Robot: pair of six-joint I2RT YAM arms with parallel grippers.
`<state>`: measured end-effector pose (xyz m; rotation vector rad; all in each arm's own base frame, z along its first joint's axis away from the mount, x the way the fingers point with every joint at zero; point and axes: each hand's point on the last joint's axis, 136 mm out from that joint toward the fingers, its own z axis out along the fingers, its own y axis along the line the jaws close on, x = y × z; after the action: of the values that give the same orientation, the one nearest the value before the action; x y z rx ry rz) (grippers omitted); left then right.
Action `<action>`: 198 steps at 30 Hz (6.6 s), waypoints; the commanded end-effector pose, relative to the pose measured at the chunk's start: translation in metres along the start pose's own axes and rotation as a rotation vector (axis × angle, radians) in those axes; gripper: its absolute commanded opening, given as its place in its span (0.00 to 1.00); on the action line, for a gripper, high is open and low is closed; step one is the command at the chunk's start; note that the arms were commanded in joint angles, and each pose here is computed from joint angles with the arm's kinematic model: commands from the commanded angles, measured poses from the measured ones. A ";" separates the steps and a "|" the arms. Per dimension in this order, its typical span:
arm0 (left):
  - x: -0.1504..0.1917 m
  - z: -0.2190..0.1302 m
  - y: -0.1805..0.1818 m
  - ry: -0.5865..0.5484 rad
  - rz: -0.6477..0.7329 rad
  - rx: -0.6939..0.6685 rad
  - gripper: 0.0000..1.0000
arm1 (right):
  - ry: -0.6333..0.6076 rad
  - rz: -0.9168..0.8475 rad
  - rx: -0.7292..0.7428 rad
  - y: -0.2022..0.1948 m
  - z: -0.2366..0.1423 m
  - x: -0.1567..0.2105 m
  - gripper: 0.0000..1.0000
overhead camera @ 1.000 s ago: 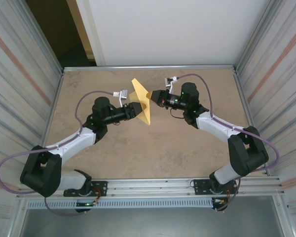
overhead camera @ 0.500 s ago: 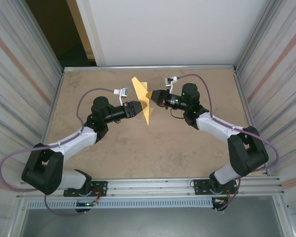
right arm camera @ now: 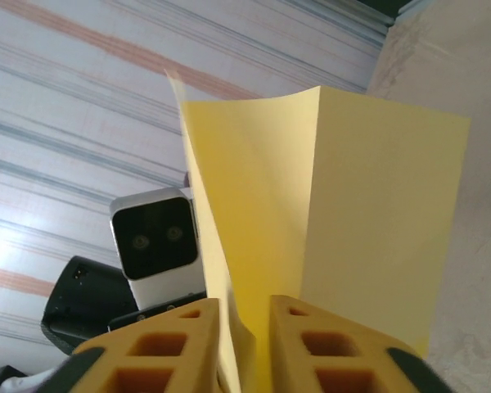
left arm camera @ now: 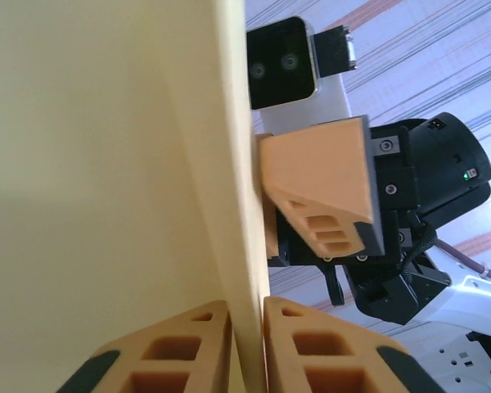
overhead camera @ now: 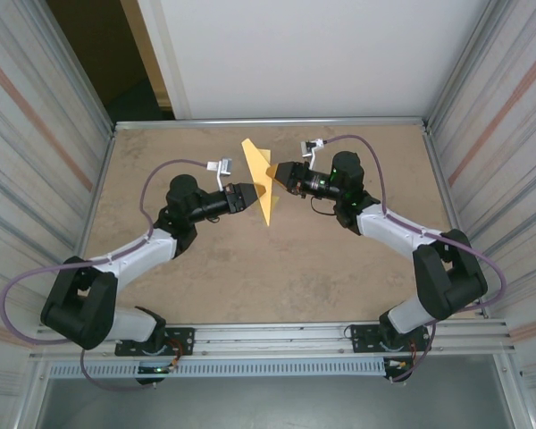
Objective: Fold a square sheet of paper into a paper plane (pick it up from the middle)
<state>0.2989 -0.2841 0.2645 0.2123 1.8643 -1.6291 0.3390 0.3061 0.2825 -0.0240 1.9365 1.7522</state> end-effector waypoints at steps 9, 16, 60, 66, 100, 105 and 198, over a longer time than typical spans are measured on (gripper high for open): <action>0.003 -0.008 0.024 0.033 0.039 -0.177 0.14 | -0.113 -0.136 0.330 -0.022 -0.065 -0.009 0.63; 0.013 -0.034 0.071 0.195 0.211 -0.652 0.13 | -0.186 -0.228 0.663 -0.049 -0.129 -0.010 0.69; 0.108 -0.010 0.234 0.956 0.673 -1.625 0.27 | -0.241 -0.134 0.868 -0.094 -0.182 0.015 0.70; 0.120 0.009 0.212 0.904 0.530 -1.476 0.32 | -0.245 -0.130 0.869 -0.094 -0.182 0.014 0.70; 0.094 0.005 0.169 0.497 0.043 -0.786 0.57 | -0.330 -0.052 0.906 -0.110 -0.194 0.010 0.76; 0.077 -0.004 0.195 0.450 0.031 -0.842 0.58 | -0.327 -0.056 0.904 -0.109 -0.194 0.011 0.76; 0.100 0.001 0.140 0.348 0.021 -0.663 0.43 | -0.126 0.458 0.765 -0.207 -0.041 0.118 0.02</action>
<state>0.2995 -0.2796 0.0813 0.0259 2.6375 -0.9774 0.2950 0.2845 0.0417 0.7720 2.5357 1.1148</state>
